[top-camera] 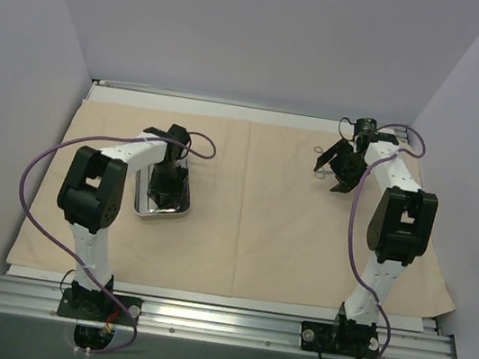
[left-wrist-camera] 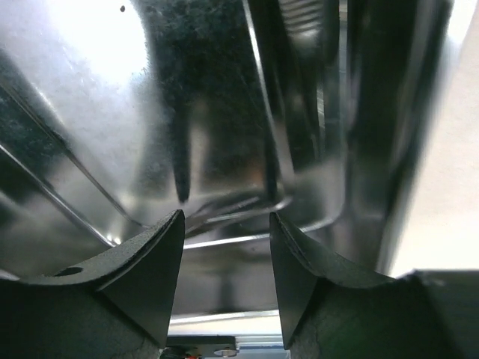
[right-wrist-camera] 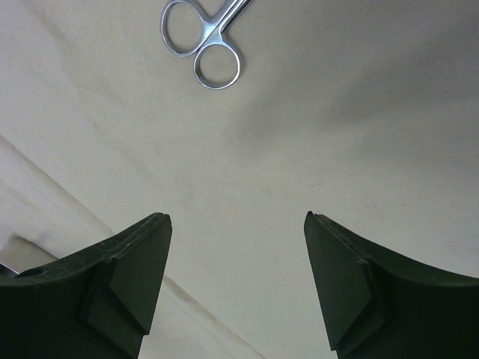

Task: Open and lay out the surgical kit
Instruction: Pick up the medical item from the container.

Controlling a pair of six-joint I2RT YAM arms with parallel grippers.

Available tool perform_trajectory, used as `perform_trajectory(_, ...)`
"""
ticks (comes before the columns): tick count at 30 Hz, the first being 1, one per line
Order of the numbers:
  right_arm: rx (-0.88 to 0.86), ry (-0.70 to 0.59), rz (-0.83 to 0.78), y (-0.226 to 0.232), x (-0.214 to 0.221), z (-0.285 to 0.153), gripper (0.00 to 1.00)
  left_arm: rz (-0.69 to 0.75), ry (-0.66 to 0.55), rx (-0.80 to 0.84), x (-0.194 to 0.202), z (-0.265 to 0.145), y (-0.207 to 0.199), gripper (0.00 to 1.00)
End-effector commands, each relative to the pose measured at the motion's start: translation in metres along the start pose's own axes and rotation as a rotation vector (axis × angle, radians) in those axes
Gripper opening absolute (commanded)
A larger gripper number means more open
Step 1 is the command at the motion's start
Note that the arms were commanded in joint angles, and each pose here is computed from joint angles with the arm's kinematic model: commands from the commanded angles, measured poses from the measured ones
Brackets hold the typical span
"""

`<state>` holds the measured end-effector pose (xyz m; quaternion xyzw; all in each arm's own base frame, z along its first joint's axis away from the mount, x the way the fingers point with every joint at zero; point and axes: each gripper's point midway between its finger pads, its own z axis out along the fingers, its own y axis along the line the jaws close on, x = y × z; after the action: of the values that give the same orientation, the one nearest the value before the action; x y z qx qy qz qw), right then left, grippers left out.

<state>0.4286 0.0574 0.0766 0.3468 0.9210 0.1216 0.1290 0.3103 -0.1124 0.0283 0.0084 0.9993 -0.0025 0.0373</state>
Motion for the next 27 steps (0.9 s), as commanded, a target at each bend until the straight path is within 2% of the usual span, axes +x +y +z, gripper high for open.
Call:
perform_trajectory(1, -0.023, -0.003, -0.005, 0.005, 0.004, -0.015, 0.73, 0.007, 0.015, -0.067, 0.003, 0.014, 0.012, 0.57)
perform_trajectory(9, -0.028, 0.0, 0.0, 0.005, 0.006, -0.014, 0.73, -0.014, 0.022, -0.104, 0.007, 0.029, 0.017, 0.53)
perform_trajectory(16, -0.036, 0.003, -0.002, 0.005, 0.007, -0.013, 0.73, 0.0, 0.0, -0.151, -0.003, 0.034, 0.023, 0.33)
perform_trajectory(24, -0.04, 0.006, -0.004, 0.006, 0.008, -0.015, 0.73, 0.01, -0.074, -0.194, -0.037, 0.01, 0.026, 0.05)
perform_trajectory(27, -0.039, 0.008, -0.002, 0.005, 0.008, -0.014, 0.73, 0.011, -0.111, -0.21, -0.05, -0.003, 0.028, 0.02)
